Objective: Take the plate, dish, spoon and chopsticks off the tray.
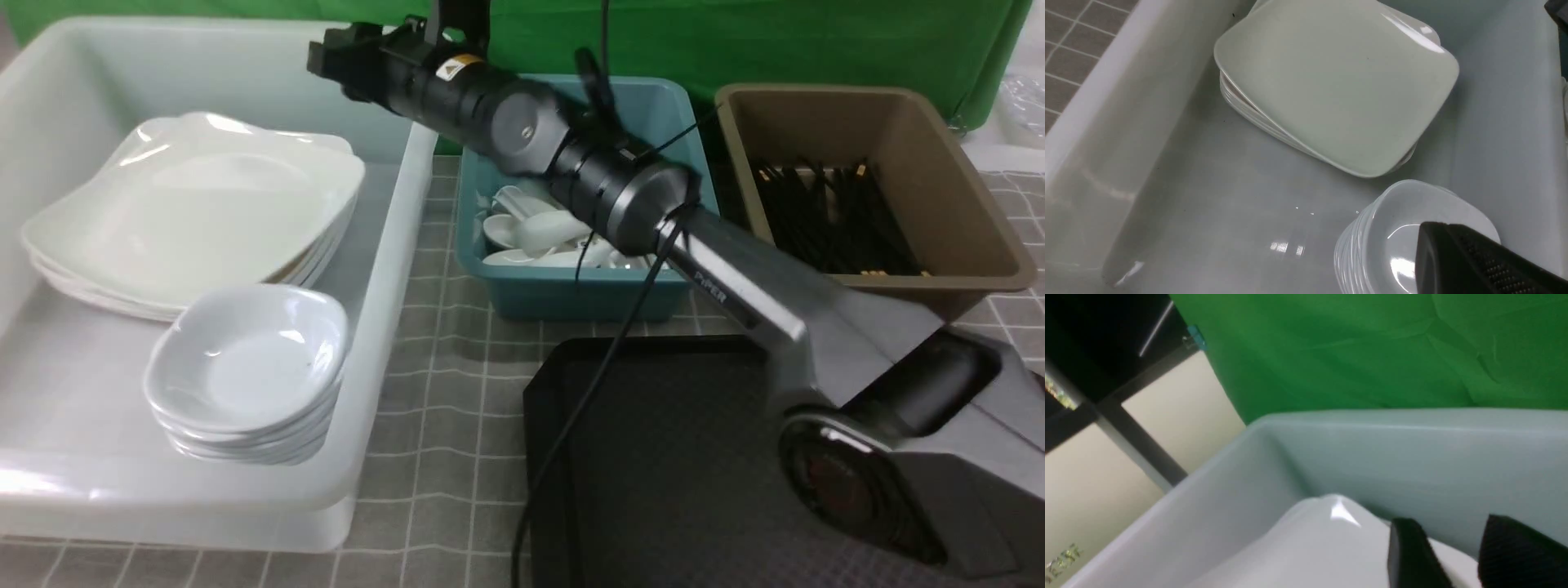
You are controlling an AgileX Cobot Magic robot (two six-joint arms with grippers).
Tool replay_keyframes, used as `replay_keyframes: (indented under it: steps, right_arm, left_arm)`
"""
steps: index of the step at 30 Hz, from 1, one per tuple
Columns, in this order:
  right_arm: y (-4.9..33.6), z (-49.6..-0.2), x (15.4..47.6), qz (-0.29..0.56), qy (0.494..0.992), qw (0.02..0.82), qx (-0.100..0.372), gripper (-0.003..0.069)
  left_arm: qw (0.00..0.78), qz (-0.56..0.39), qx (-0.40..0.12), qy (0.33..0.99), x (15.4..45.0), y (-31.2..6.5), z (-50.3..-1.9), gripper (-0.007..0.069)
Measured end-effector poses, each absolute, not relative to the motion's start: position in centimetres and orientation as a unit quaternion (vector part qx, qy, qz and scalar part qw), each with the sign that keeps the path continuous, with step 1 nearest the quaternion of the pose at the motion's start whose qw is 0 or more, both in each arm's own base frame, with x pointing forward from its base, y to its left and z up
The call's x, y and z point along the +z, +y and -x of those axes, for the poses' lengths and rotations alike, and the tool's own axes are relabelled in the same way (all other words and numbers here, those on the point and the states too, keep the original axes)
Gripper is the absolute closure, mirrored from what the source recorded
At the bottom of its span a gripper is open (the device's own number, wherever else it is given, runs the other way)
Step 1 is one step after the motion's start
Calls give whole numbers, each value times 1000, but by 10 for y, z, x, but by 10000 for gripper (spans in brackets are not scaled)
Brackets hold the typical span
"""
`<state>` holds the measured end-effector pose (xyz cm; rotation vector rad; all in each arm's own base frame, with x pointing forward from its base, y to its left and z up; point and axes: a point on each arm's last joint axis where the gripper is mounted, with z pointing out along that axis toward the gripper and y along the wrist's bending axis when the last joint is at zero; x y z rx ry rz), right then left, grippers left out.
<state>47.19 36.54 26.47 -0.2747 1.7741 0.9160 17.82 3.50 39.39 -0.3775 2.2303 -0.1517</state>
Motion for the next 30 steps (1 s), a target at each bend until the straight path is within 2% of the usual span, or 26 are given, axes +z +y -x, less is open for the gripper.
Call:
replay_keyframes:
  steps: [1, 7, 8, 10, 11, 12, 13, 14, 15, 20, 24, 30]
  right_arm:
    - [363, -472, 267, 118, 747, 529, 385, 390]
    - [342, -460, 290, 266, 781, 433, 361, 584]
    - [337, -452, 297, 299, 794, 403, 344, 607]
    - [325, -441, 312, 327, 819, 369, 295, 622]
    - [324, -440, 312, 327, 822, 361, 295, 623]
    - [310, -432, 329, 340, 839, 350, 241, 627]
    - [300, -427, 339, 341, 850, 343, 209, 628]
    - [297, -427, 341, 341, 854, 340, 198, 628]
    - [282, -421, 363, 323, 862, 347, 180, 628]
    - [252, -392, 435, 295, 839, 423, 174, 628]
    - [233, -367, 470, 289, 834, 443, 160, 628]
    - [206, -334, 473, 302, 861, 395, 107, 628]
  left_arm:
    - [423, 151, -61, 891, 394, 35, -178, 622]
    - [427, 135, -76, 891, 395, 32, -179, 622]
    - [428, 133, -81, 890, 395, 30, -179, 622]
    - [429, 129, -86, 890, 395, 30, -180, 622]
    - [428, 130, -87, 890, 395, 30, -180, 622]
    - [427, 123, -90, 891, 394, 29, -182, 622]
    - [421, 119, -96, 894, 392, 29, -185, 622]
    - [420, 118, -97, 895, 391, 29, -186, 622]
    - [406, 114, -109, 900, 388, 28, -190, 622]
    - [358, 82, -138, 920, 374, 29, -220, 622]
    - [327, 60, -134, 934, 366, 30, -251, 622]
    - [292, 55, -135, 945, 340, 35, -305, 622]
